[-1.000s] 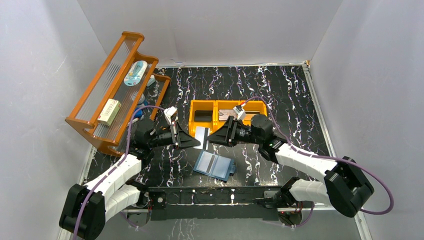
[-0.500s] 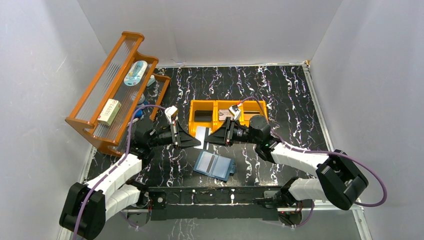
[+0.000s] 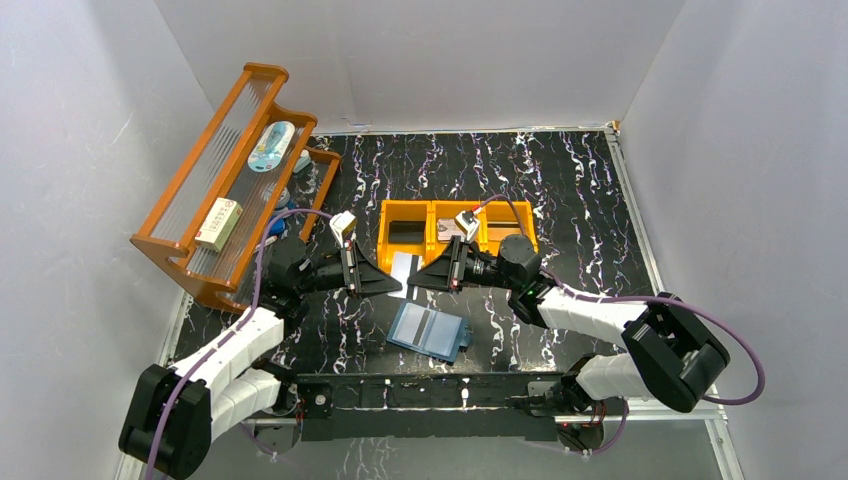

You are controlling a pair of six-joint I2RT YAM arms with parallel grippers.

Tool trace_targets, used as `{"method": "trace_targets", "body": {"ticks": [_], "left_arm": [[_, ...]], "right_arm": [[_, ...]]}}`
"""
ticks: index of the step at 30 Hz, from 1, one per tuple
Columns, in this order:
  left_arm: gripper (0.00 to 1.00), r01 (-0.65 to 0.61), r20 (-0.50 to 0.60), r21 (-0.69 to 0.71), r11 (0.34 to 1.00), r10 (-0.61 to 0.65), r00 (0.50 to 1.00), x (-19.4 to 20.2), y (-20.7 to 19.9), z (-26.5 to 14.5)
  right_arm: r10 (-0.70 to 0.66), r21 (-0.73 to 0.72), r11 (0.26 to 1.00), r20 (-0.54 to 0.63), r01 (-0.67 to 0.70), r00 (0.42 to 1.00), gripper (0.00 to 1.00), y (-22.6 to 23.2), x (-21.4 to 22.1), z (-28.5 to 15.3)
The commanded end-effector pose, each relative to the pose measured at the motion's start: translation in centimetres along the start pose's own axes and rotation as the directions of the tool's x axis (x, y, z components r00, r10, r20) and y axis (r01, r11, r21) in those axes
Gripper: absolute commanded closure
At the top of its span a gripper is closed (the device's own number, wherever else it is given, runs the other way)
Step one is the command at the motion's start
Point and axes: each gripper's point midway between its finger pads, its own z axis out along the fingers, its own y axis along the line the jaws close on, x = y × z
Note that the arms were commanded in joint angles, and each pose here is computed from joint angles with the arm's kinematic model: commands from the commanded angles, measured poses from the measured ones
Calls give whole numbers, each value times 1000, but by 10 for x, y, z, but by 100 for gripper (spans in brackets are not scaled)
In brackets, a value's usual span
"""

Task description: Take the credit cards out of the card holder

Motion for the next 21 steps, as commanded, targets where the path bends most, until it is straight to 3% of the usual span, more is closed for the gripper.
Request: {"method": "trace_targets", "body": {"ticks": [1,5,9,13,16,21], "left_arm": [[100,-47,-10,40,998,48,999,2,-13,-1],[100,-41,-4,36,999,41,999,3,-11,-2],[68,-45,13,4,999,45,999,2,-4,-3],[24,-106,57,-205,973,120,991,-8,18,-10],[6,-144,59,-408,901,184,981,-10,38,-29],[2,-187,49,-678,711,297,954,-23,64,-70]], "right_arm": [[-67,-59,996,39,69,997,86,18,-10,4],[-64,-66,996,35,66,997,95,17,-7,4],[-45,-26,999,42,46,998,100,9,-7,2],[-46,114,993,75,38,996,100,-13,-10,-3],[-83,229,972,96,60,992,100,-28,-15,-10],[-131,409,911,158,56,979,100,-50,-25,-32]]}}
